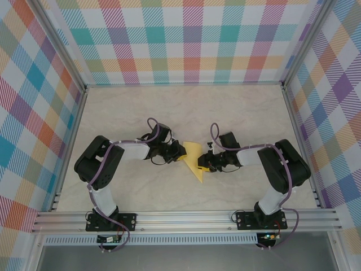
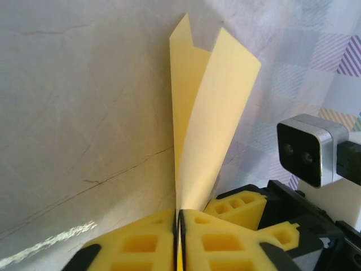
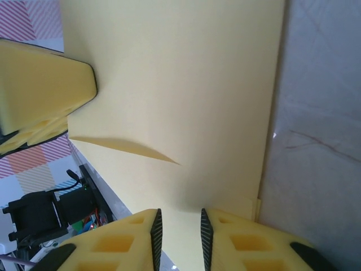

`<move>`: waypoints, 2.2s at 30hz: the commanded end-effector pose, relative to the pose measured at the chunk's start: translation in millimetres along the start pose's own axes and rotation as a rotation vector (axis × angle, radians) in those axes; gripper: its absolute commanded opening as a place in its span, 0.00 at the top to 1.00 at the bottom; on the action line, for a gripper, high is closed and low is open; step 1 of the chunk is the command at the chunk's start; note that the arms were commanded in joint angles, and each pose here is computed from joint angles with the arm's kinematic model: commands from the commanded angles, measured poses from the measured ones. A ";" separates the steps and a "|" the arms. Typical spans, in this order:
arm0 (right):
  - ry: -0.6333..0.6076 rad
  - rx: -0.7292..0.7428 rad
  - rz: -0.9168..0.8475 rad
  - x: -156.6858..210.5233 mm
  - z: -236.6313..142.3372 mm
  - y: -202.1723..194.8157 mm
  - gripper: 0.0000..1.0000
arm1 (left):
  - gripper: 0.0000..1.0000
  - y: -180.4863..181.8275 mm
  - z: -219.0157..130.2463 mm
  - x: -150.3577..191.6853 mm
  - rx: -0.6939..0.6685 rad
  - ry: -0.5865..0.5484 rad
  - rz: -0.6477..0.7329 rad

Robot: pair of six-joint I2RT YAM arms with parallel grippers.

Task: Fold a paper plane with a square sheet of paper (pick it up from the middle)
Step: Fold the wing for the fifth time at the center of the table.

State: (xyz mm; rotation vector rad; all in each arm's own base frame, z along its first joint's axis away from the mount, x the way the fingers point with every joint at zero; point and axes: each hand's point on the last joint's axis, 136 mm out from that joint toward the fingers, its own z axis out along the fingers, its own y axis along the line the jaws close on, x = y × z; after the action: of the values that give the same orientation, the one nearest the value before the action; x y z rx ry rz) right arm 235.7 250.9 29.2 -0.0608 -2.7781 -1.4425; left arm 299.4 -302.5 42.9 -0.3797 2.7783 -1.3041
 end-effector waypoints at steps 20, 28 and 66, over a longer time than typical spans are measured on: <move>-0.375 0.486 -0.854 7.9 -10.5 50.8 0.44 | 0.96 6.2 -30.2 -10.3 -0.051 -0.140 -0.079; -0.410 0.681 -1.108 14.8 11.7 51.0 0.44 | 0.96 4.3 -28.9 -10.8 -0.046 -0.132 -0.079; -0.439 0.884 -1.162 11.8 23.7 12.2 0.94 | 0.50 14.8 -16.8 -23.2 -0.105 -0.137 -0.095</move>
State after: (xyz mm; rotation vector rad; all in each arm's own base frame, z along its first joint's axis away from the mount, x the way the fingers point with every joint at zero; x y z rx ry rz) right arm 220.2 279.4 24.3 1.6350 -3.6005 0.1107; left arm 306.5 -277.3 42.8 -0.5801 2.7472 -1.1240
